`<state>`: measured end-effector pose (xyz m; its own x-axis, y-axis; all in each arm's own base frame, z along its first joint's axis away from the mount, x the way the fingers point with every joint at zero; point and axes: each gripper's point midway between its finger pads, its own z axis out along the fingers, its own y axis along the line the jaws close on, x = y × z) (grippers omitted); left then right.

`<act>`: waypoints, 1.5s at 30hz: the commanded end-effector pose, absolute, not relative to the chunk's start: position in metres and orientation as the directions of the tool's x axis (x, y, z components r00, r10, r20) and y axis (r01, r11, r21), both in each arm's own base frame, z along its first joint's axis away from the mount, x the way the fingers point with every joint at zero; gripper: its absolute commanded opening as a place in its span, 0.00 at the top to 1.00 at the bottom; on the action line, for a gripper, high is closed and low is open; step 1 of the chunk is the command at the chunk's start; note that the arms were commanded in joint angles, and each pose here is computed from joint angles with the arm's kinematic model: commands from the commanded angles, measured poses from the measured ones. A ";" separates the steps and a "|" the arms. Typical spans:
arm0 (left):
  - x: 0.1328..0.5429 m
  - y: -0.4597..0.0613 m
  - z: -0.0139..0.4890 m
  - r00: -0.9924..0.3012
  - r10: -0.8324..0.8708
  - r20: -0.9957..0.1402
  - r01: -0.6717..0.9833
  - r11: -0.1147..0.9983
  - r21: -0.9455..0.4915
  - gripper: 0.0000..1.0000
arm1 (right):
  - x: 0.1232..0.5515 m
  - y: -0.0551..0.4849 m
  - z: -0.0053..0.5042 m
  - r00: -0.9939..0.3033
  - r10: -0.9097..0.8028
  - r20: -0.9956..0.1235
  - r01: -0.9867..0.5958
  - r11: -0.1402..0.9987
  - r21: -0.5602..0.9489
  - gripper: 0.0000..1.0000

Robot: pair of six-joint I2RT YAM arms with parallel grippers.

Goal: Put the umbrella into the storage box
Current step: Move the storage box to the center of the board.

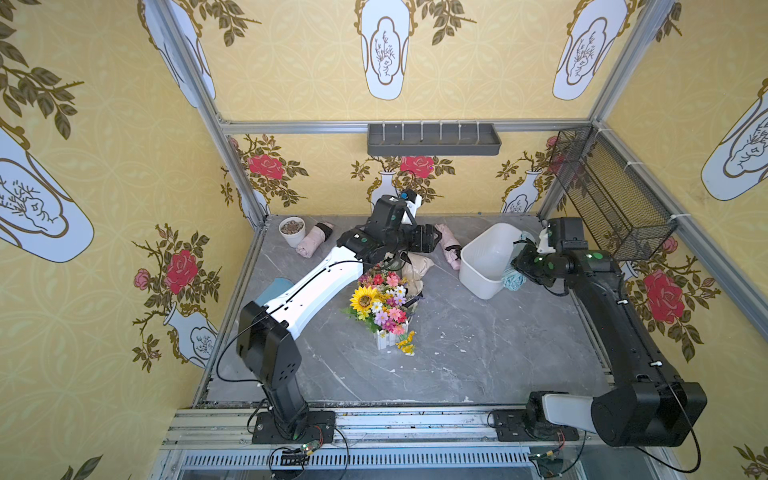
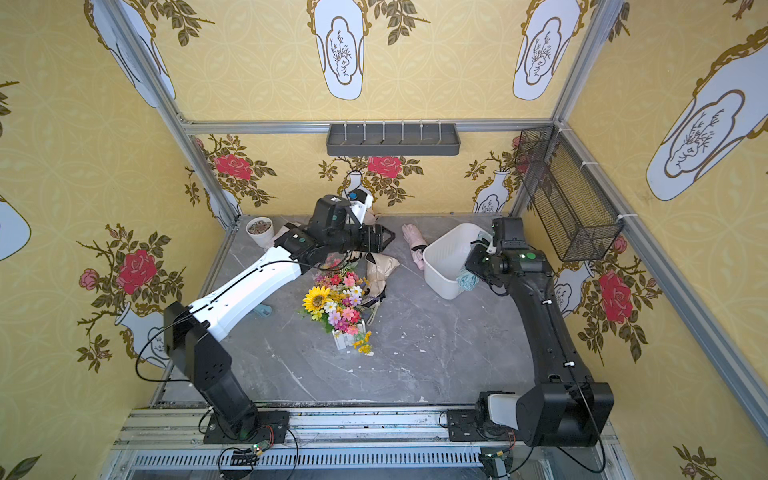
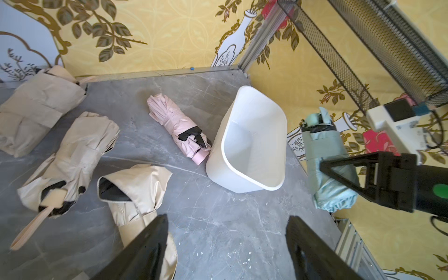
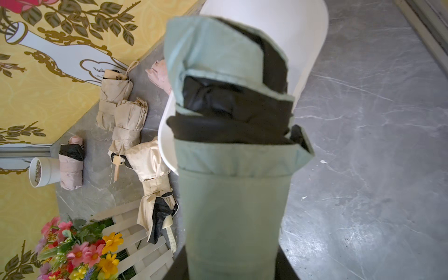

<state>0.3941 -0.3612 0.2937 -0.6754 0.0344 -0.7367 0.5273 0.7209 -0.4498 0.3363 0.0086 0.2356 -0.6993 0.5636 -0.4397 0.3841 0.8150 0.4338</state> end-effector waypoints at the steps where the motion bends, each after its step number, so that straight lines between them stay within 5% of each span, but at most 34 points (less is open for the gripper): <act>1: 0.400 -0.379 0.267 -0.690 0.142 -0.709 0.558 0.728 -0.398 0.26 | 0.331 0.008 0.239 -0.717 0.542 -0.437 0.334 0.818 0.468 0.69; 11: 0.434 -0.439 0.225 -0.651 0.280 -0.706 0.632 0.715 -0.299 0.46 | 0.323 -0.005 0.231 -0.701 0.586 -0.406 0.360 0.783 0.507 0.67; 31: 0.456 -0.482 0.158 -0.687 0.224 -0.691 0.606 0.702 -0.374 0.45 | 0.316 -0.002 0.234 -0.702 0.577 -0.419 0.336 0.786 0.520 0.67; 45: 0.454 -0.496 0.143 -0.721 0.193 -0.665 0.595 0.664 -0.453 0.63 | 0.313 -0.001 0.251 -0.691 0.567 -0.447 0.315 0.794 0.520 0.67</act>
